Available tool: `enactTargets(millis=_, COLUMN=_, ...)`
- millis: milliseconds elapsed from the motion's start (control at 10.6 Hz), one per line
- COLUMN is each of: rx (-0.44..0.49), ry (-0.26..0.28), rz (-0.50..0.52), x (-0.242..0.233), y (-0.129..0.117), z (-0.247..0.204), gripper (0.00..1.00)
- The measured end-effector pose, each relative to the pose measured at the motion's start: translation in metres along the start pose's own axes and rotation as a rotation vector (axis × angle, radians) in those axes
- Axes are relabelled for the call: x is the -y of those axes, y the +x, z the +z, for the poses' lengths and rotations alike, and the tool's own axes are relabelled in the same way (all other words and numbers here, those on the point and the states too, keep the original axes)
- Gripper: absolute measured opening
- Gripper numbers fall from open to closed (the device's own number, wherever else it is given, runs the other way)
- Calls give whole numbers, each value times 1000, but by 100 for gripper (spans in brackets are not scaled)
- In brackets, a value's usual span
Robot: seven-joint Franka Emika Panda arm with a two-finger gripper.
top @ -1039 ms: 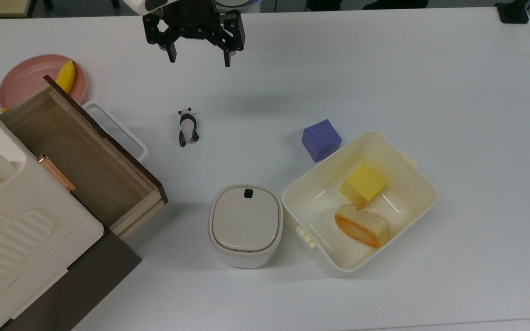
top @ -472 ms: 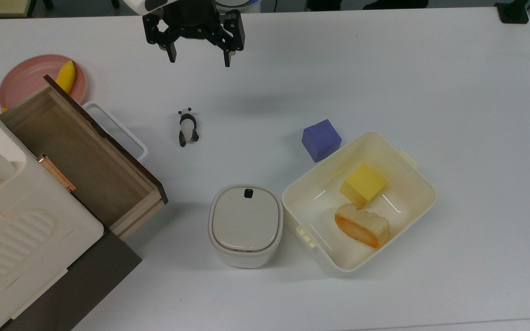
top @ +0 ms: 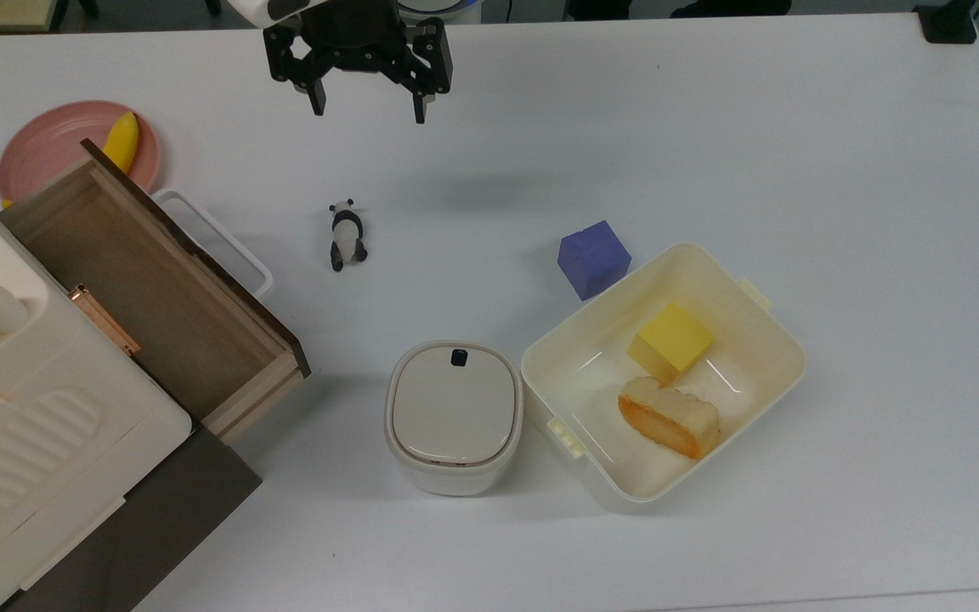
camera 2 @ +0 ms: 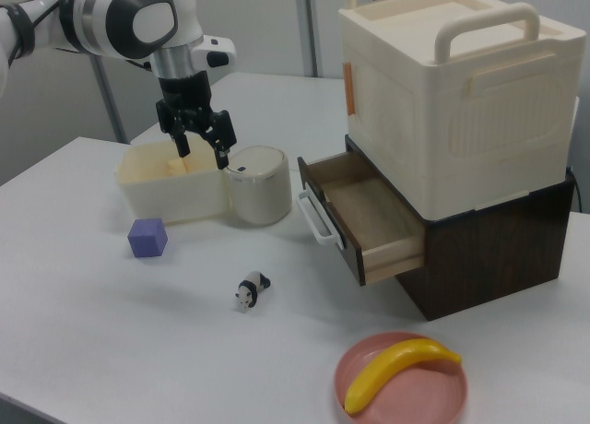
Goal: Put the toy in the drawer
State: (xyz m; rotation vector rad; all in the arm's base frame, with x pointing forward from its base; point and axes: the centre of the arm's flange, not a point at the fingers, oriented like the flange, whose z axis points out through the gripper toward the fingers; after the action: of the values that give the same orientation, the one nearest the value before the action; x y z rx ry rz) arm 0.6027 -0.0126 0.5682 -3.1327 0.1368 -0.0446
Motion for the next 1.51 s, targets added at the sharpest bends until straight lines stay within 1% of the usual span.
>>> enactTargets(millis=283, rx=9, ry=0, rz=-12, x=3, y=-1, z=4, gripper=100)
enactTargets(millis=567, rx=27, ry=1, rz=-38, x=16, y=0, z=18, gripper=100)
enactTargets(millis=945, rx=-54, ry=7, rz=-45, x=22, y=14, z=35, gripper=95)
enactTargets(millis=1134, rx=-77, ry=8, rz=-45, x=23, y=19, z=41, gripper=94)
enactTargets(millis=1323, rx=-80, ry=7, rz=-45, x=23, y=21, z=43, gripper=94)
enactTargets(millis=1417, rx=-77, ry=6, rz=-67, x=23, y=20, z=45, gripper=94)
enactTargets(millis=1512, rx=-61, ry=3, rz=-130, x=22, y=19, z=53, gripper=94)
